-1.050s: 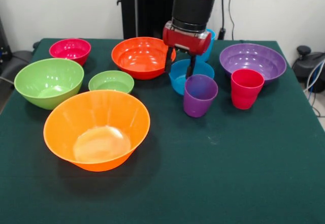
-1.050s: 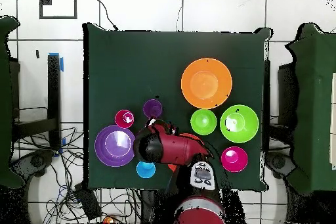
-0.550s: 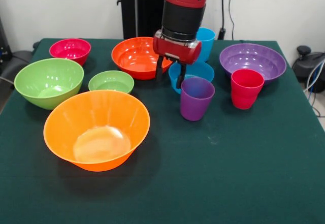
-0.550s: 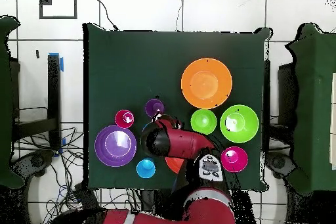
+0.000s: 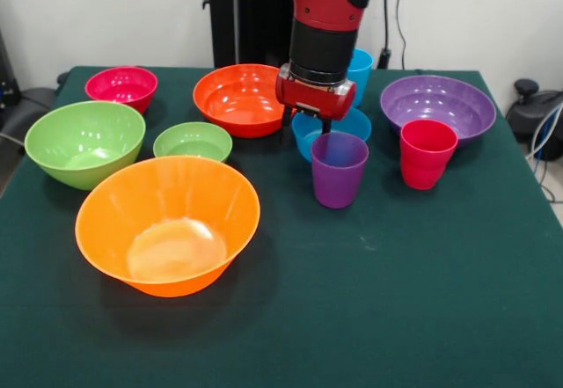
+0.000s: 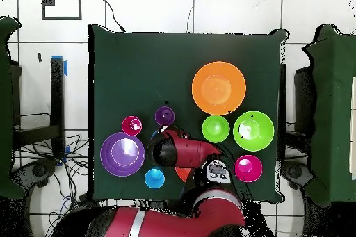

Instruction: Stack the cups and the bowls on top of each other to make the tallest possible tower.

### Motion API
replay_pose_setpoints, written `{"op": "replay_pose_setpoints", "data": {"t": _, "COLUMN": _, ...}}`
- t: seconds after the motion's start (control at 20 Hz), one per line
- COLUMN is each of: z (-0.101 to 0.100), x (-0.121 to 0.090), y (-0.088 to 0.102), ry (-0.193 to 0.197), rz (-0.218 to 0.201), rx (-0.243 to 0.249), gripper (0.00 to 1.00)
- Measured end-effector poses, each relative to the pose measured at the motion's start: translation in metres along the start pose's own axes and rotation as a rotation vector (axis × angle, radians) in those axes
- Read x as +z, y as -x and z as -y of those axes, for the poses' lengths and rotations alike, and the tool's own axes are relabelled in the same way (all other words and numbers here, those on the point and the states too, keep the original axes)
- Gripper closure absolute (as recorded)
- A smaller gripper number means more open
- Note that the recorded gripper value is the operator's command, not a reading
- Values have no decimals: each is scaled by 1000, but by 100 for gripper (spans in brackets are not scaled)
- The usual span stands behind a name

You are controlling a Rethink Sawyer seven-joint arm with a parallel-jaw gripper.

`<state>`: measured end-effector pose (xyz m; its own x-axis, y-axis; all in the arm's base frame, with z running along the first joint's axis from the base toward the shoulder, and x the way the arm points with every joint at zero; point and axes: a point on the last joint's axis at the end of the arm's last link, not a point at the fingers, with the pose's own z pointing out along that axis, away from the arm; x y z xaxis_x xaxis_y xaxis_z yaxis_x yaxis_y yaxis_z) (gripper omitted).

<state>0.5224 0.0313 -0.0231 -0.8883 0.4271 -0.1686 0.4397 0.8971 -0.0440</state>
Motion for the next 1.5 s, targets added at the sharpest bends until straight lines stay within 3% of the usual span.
{"op": "replay_pose_setpoints", "data": {"t": 0.8, "z": 4, "x": -22, "y": -1, "ry": 14, "rz": 21, "rx": -41, "gripper": 0}}
{"op": "replay_pose_setpoints", "data": {"t": 1.5, "z": 5, "x": -63, "y": -4, "ry": 79, "rz": -13, "rx": -5, "gripper": 0}}
